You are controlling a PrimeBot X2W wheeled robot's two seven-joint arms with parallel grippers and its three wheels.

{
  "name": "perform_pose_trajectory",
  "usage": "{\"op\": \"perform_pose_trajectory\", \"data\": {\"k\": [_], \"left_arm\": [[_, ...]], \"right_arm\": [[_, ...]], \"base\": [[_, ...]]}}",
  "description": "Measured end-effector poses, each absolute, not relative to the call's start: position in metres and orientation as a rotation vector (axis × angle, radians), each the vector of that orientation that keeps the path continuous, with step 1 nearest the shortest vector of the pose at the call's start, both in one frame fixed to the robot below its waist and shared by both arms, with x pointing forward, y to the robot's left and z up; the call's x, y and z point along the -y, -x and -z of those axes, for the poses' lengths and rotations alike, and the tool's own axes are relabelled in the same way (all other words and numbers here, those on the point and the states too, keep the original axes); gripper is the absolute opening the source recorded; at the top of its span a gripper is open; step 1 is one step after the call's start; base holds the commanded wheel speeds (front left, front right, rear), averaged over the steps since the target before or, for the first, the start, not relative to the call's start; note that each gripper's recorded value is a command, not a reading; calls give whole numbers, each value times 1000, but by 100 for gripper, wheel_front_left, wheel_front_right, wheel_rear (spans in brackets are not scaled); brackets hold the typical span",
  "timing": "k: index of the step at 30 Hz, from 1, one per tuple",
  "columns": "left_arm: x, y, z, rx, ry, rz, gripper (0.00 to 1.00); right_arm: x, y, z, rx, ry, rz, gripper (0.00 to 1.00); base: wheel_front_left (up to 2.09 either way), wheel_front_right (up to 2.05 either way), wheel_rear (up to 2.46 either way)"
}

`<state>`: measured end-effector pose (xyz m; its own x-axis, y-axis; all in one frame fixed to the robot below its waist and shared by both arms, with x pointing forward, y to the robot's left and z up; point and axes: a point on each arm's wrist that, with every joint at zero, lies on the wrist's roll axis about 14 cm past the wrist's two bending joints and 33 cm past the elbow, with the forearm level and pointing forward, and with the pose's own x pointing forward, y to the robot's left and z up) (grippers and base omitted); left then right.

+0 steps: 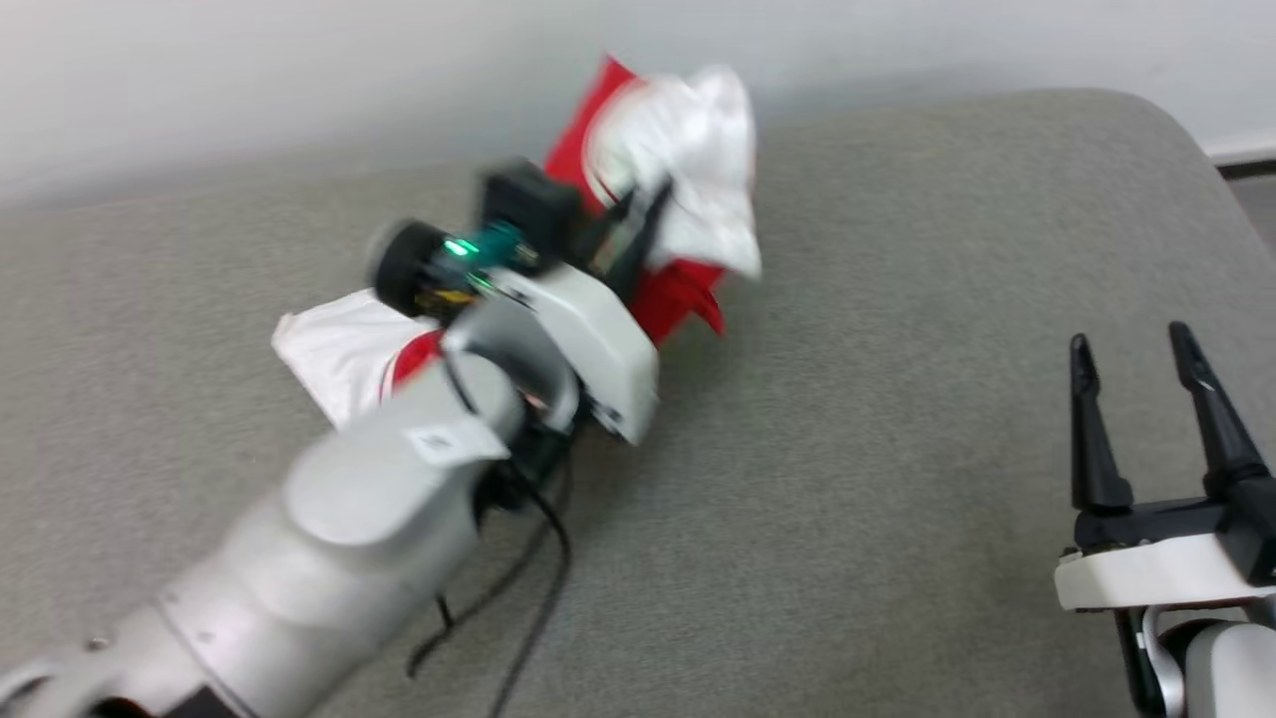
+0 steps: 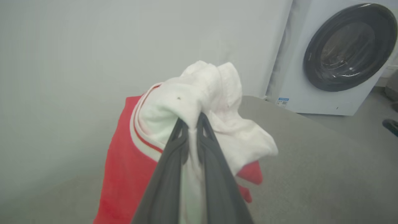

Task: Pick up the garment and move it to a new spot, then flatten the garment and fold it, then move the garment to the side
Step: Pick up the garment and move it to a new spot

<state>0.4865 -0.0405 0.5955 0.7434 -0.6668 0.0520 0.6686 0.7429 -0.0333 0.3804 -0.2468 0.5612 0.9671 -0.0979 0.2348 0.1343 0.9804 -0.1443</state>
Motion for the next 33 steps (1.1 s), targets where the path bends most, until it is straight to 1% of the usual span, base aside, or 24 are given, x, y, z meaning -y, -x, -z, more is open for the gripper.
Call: {"op": "perform_pose_trajectory", "data": {"k": [1, 6, 7, 8, 11, 14, 17, 22, 25, 29, 30, 33], "left_arm": [[80, -464, -552, -70, 48, 832, 0], [116, -429, -486, -225, 17, 933, 0], [122, -420, -476, -254, 14, 956, 36], [127, -411, -466, -283, 7, 983, 100], [136, -385, -443, -363, -14, 1048, 100], [135, -381, -439, -367, -23, 1055, 100], [129, -383, -448, -326, -10, 1036, 100], [114, -396, -482, -212, 34, 960, 100], [89, -413, -505, -127, 25, 872, 100], [41, -431, -543, -6, 18, 742, 100], [28, -432, -553, 25, 16, 714, 100], [-30, -437, -572, 96, 25, 556, 100]], "right_arm": [[268, -371, -561, 220, 166, 181, 100], [285, -365, -559, 207, 180, 234, 100], [286, -365, -558, 202, 181, 238, 100], [287, -364, -557, 198, 182, 241, 100], [288, -364, -555, 192, 179, 241, 100], [283, -367, -554, 193, 171, 227, 100], [276, -370, -555, 198, 168, 205, 100], [260, -370, -559, 217, 165, 159, 100], [247, -369, -563, 231, 167, 120, 100], [226, -368, -567, 250, 158, 59, 100], [221, -369, -568, 254, 155, 44, 100], [203, -371, -568, 261, 146, -7, 100]], "base": [[0, 0, 0], [0, 0, 0], [0, 0, 0], [0, 0, 0], [0, 0, 0], [0, 0, 0], [0, 0, 0], [0, 0, 0], [0, 0, 0], [0, 0, 0], [0, 0, 0], [0, 0, 0]]}}
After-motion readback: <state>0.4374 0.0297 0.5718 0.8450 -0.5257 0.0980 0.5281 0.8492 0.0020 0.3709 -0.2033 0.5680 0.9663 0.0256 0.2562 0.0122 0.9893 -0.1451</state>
